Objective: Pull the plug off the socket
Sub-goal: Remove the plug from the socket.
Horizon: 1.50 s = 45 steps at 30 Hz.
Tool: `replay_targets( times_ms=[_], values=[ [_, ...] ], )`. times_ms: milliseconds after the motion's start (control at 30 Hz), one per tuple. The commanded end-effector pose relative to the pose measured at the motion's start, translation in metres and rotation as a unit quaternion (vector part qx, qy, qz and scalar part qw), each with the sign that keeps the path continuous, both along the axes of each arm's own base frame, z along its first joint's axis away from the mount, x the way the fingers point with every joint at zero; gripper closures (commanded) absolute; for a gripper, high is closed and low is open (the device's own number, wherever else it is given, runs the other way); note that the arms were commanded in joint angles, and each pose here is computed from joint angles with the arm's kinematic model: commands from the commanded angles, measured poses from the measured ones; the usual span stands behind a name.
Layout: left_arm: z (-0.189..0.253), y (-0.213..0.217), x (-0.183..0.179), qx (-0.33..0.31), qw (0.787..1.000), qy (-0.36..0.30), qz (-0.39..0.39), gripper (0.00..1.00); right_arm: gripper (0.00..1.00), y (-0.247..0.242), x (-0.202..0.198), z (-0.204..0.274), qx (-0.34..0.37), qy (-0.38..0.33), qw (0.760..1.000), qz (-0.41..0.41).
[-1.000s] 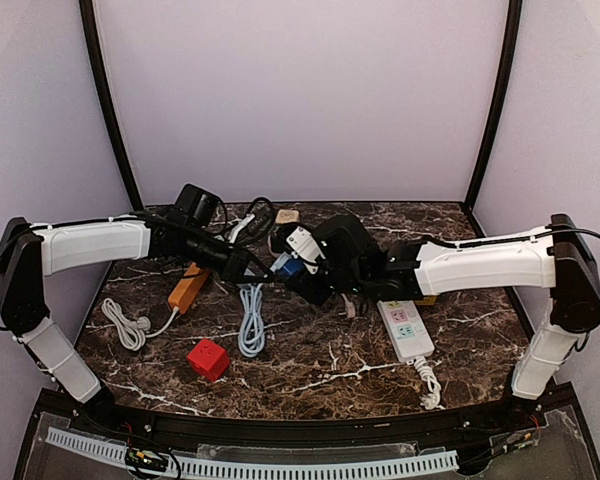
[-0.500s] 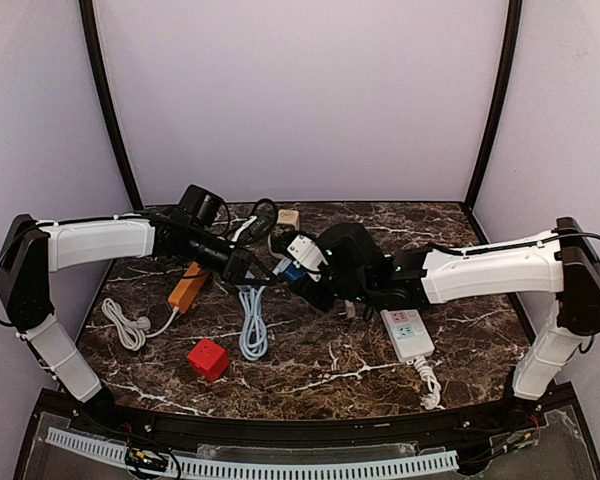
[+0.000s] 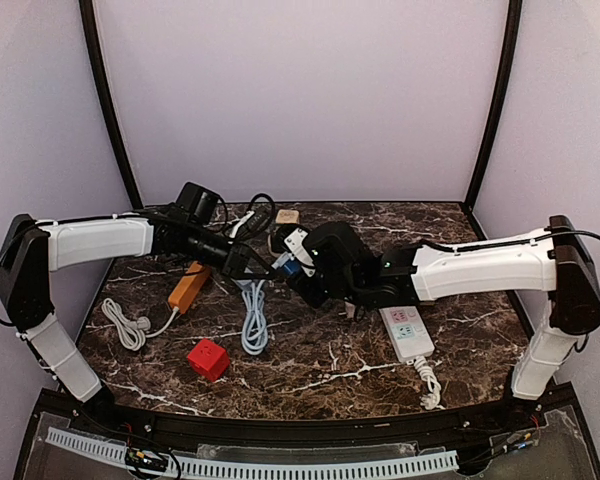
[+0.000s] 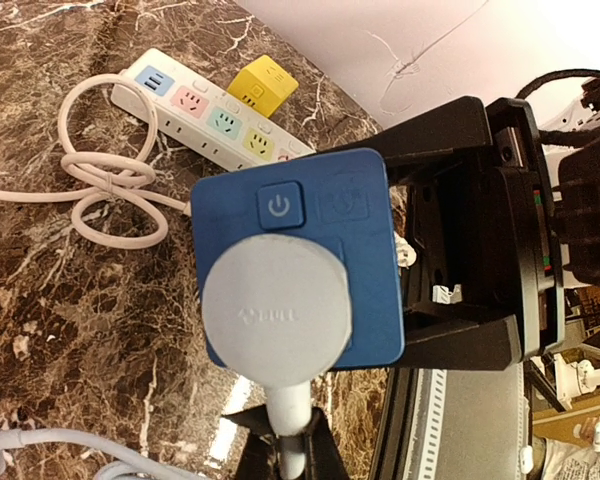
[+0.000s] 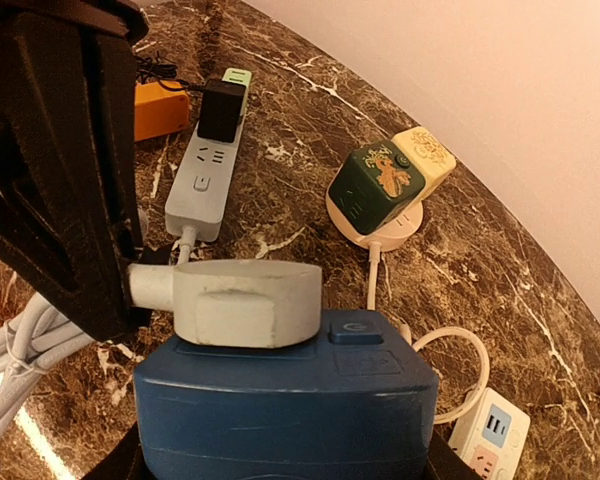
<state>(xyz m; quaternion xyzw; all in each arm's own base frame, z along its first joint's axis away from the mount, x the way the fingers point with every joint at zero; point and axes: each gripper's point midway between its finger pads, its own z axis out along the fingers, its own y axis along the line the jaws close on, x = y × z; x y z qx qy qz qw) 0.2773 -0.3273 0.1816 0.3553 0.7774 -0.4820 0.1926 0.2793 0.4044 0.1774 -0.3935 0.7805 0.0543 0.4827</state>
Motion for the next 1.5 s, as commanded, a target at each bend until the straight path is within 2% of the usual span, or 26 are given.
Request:
replay_targets(
  times_ms=[0,267,467,667,967,1333,1467],
  values=[
    [0.019,0.01,0.018,-0.012,0.999,-0.037,0.031,0.99,1.0,-0.028,0.021,-0.012,-0.004,0.048,0.993,-0.108],
    [0.021,0.008,0.016,-0.015,0.999,-0.036,0.029,1.0,1.0,-0.032,0.029,-0.009,0.011,0.067,0.991,-0.116],
    [0.024,0.01,0.02,-0.014,0.999,-0.036,0.033,0.99,1.0,-0.019,0.008,-0.004,0.03,0.039,0.998,-0.026],
    [0.025,0.014,0.026,-0.016,0.998,-0.031,0.043,0.99,1.0,-0.004,-0.028,-0.003,0.024,0.014,0.996,0.084],
    [0.025,0.02,0.032,-0.018,0.998,-0.025,0.052,0.99,1.0,0.011,-0.052,-0.014,0.004,0.007,0.991,0.135],
    [0.022,0.019,0.031,-0.021,0.998,-0.025,0.051,0.99,1.0,0.003,-0.019,-0.012,-0.009,0.003,1.0,0.016],
    [0.021,0.021,0.031,-0.018,0.998,-0.029,0.055,0.99,1.0,-0.003,-0.003,-0.014,0.014,0.034,0.998,-0.047]
  ],
)
